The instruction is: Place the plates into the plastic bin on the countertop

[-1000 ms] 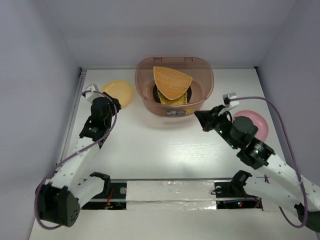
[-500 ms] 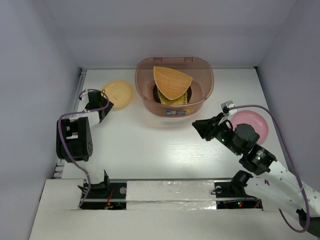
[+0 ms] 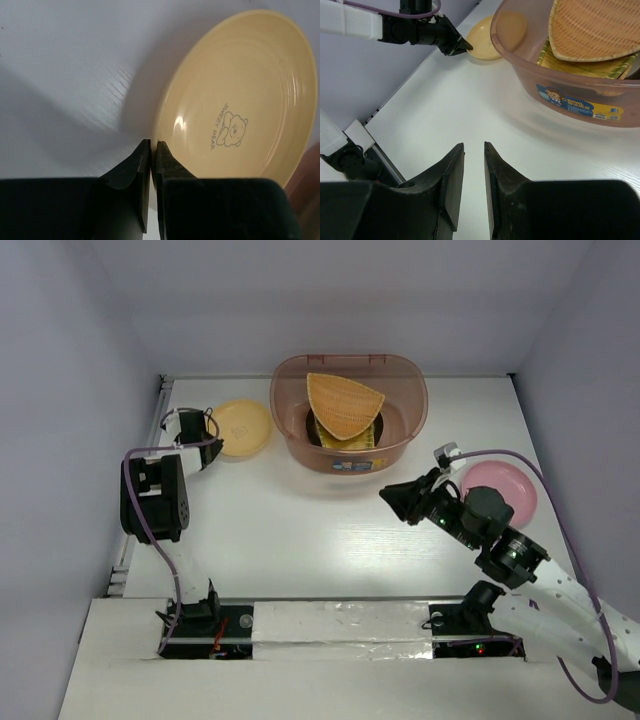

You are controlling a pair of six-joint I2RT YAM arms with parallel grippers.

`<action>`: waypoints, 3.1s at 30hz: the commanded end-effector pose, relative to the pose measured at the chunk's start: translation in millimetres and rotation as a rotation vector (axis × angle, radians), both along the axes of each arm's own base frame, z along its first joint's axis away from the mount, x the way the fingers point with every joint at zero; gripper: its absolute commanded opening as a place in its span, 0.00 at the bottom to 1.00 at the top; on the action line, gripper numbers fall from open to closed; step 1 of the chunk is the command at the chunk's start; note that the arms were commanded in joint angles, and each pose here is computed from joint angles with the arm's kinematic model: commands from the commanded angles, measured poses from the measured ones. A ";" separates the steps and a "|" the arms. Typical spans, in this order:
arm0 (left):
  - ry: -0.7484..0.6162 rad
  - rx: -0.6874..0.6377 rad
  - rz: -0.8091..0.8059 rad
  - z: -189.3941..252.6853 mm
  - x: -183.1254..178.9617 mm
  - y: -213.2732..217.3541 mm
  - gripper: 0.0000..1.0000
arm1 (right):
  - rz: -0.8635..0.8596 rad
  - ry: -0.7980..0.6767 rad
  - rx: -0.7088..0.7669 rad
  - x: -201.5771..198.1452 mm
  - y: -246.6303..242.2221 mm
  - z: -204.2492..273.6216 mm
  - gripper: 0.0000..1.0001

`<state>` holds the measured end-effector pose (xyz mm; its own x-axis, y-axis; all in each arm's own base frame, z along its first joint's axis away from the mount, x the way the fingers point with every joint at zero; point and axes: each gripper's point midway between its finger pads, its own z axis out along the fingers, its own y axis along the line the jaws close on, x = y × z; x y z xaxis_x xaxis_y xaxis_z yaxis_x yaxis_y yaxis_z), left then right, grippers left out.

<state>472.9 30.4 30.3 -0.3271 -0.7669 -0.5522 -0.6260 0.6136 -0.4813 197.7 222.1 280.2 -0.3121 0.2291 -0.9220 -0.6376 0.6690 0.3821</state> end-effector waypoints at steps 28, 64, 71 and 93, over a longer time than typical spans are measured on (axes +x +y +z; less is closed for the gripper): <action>-0.621 0.087 -0.426 296.7 7.7 -204.4 0.00 | -0.298 0.049 0.206 7.4 -56.1 10.1 0.00; -0.410 0.302 -0.470 226.8 31.7 -247.0 0.36 | -0.683 0.149 0.207 24.1 -120.2 -14.9 0.10; -0.557 0.256 -0.463 276.4 4.1 -254.6 0.33 | -0.701 0.101 0.245 15.1 -136.6 11.2 0.10; -0.483 0.249 -1.180 158.6 -165.9 -600.4 0.27 | -0.733 -0.092 0.448 -51.8 -223.0 121.5 0.04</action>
